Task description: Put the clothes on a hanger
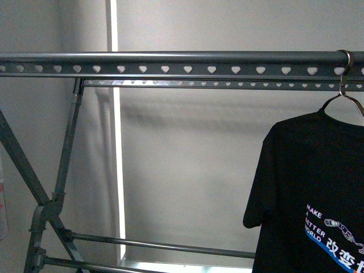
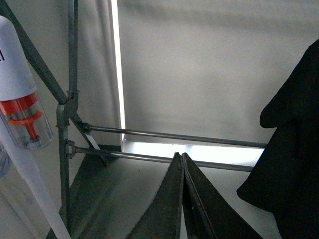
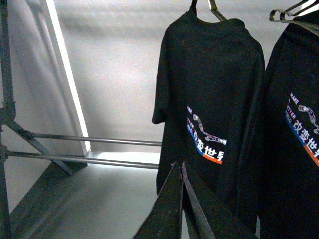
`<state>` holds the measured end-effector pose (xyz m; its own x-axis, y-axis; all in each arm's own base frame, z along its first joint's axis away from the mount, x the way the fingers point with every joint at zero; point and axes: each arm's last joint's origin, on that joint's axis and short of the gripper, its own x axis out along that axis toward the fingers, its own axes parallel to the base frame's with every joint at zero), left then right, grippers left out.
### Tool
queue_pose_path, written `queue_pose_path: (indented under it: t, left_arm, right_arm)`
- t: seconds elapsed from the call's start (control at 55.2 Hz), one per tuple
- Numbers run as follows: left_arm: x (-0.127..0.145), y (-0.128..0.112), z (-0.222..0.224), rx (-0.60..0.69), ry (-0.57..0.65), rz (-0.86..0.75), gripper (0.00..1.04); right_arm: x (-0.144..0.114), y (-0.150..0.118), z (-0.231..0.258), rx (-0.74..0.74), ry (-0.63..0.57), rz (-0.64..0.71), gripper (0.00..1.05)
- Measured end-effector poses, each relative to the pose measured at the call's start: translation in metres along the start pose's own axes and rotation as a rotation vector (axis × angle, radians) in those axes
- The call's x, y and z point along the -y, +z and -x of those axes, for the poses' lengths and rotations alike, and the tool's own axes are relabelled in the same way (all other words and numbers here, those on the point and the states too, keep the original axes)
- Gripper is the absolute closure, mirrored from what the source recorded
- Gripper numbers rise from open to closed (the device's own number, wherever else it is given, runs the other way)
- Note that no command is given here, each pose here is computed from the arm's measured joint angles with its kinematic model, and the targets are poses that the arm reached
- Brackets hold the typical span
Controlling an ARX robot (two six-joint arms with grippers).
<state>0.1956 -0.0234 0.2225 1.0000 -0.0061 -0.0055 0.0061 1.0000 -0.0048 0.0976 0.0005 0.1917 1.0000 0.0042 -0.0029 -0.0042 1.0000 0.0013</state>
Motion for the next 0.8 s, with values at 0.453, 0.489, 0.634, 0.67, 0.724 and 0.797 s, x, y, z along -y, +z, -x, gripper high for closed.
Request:
queue_pose_path:
  t: [0.453,0.489,0.634,0.67,0.724,0.797]
  left_arm:
    - [-0.023,-0.040,0.052,0.001,0.007,-0.002,1.01]
    - [-0.023,-0.042,0.055,0.002,0.006,-0.002,1.01]
    - [-0.023,-0.047,0.064,0.002,0.006,-0.003,1.01]
    - [-0.023,-0.048,0.066,0.003,0.007,-0.003,1.01]
    - [-0.023,-0.052,0.068,0.016,0.003,-0.003,1.01]
    - [-0.023,-0.051,0.070,0.022,0.004,-0.003,1.01]
  right_arm:
    - [0.000,-0.027,0.000,0.000,-0.002,0.002,1.02]
    - [0.000,-0.027,0.000,0.000,-0.003,0.002,1.02]
    - [0.000,-0.027,0.000,0.001,-0.002,0.003,1.02]
    - [0.000,-0.027,0.000,0.001,-0.002,0.003,1.02]
    - [0.000,-0.027,0.000,0.001,-0.003,0.004,1.02]
    - [0.000,-0.027,0.000,0.001,-0.003,0.004,0.88]
